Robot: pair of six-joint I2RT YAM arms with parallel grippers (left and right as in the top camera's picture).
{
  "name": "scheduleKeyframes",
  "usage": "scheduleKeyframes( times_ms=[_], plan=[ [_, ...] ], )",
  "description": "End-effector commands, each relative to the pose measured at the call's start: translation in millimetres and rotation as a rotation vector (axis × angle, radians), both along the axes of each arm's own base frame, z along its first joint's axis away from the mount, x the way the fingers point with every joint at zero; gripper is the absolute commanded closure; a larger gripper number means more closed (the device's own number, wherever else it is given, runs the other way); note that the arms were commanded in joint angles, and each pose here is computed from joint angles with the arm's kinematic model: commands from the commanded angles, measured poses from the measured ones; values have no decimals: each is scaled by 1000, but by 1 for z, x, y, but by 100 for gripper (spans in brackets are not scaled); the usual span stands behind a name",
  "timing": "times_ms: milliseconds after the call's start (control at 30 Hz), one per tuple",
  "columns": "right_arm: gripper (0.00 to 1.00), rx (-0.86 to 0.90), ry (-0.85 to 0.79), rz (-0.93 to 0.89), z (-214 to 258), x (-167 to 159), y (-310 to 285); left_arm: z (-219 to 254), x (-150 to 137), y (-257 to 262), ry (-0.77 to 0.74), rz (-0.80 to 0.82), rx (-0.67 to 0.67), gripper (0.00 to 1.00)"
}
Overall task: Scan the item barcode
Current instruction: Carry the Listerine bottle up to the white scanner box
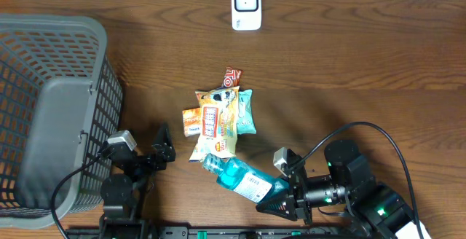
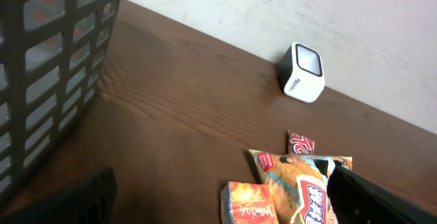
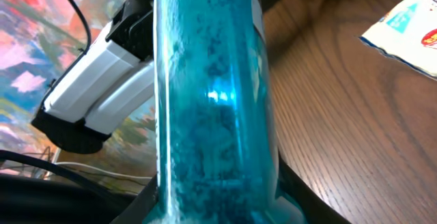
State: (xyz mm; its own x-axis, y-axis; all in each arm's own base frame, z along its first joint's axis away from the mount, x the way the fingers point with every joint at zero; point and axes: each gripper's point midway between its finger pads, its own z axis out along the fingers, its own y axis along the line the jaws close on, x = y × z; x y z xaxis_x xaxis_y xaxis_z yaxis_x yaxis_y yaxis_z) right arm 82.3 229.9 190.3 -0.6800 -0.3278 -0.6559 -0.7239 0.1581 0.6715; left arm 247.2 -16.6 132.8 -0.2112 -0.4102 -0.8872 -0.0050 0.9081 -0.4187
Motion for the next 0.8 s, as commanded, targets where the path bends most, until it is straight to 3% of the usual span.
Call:
scheduleKeyframes(
  times_ms=[0, 300, 767],
  plan=[
    [99, 13, -47, -44, 15, 10, 0, -16, -2, 1, 51, 4, -8, 2],
    [99, -397, -506, -625, -19, 143, -52, -16, -2, 1, 51, 4, -9, 2],
    [99, -226, -839, -686, 0, 261, 16, -16, -2, 1, 51, 4, -9, 2]
  ],
)
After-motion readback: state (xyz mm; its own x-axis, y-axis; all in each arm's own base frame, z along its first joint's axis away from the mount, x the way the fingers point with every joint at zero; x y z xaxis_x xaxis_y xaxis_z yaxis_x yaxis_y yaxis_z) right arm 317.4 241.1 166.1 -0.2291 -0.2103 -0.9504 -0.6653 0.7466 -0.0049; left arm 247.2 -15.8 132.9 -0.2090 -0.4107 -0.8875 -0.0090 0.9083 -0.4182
